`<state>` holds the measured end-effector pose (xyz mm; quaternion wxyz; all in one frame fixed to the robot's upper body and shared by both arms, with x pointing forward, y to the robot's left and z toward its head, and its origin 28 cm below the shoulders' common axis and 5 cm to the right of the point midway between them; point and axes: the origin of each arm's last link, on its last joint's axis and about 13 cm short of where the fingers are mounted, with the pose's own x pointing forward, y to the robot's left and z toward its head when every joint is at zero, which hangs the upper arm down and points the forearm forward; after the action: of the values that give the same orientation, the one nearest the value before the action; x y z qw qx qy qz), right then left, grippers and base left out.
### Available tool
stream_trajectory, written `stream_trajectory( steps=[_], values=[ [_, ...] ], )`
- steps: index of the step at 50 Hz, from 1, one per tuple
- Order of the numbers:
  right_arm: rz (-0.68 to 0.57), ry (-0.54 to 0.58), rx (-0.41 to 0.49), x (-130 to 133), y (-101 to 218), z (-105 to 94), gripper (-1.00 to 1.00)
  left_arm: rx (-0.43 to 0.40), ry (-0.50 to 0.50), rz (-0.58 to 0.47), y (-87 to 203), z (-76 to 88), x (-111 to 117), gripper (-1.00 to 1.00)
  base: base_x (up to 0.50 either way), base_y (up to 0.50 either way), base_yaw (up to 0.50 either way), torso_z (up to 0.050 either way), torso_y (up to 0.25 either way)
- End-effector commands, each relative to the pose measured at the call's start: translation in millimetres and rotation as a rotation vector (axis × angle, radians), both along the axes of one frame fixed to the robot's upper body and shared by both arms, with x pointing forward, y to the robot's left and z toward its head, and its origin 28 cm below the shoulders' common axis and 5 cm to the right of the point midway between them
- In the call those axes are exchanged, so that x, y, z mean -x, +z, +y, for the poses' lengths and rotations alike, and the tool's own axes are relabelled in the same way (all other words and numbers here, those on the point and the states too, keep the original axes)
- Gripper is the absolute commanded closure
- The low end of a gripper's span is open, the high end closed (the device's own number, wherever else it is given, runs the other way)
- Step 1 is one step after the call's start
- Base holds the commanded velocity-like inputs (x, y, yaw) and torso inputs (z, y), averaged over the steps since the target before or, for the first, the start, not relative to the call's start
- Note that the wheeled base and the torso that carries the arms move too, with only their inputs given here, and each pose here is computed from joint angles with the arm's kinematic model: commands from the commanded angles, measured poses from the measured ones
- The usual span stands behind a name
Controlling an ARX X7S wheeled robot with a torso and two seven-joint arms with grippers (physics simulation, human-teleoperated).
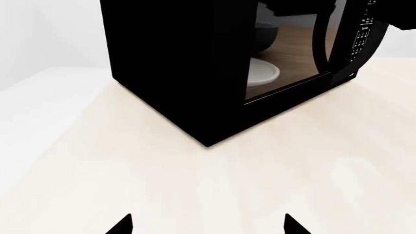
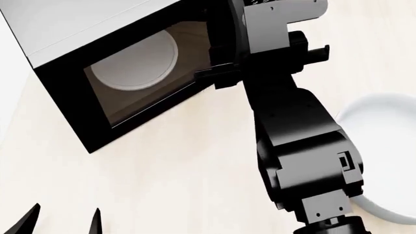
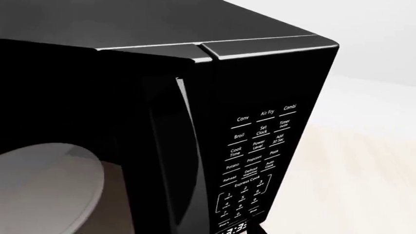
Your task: Open the microwave.
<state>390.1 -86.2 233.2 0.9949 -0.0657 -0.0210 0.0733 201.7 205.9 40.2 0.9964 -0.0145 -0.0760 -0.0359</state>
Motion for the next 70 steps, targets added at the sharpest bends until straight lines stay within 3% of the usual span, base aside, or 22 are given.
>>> stream_trajectory(
  steps=[1,13,70],
  values=[
    [-0.004,0.004,-0.003,0,1,1.5,1.0,0.047,0.008,0.069,-10,-0.7,4,-1.0,0.0,0.0,0.0,0.0,0.0],
    [-0.001,0.012,-0.021,4,-1,-1.4,1.0,0.047,0.007,0.068,-10,-0.8,4,-1.0,0.0,0.0,0.0,0.0,-0.001],
    [-0.032,0.093,-0.063,97,-22,-4.5,1.0,0.059,0.008,0.056,-6,-0.3,6,-1.0,0.0,0.0,0.0,0.0,0.0]
  ],
)
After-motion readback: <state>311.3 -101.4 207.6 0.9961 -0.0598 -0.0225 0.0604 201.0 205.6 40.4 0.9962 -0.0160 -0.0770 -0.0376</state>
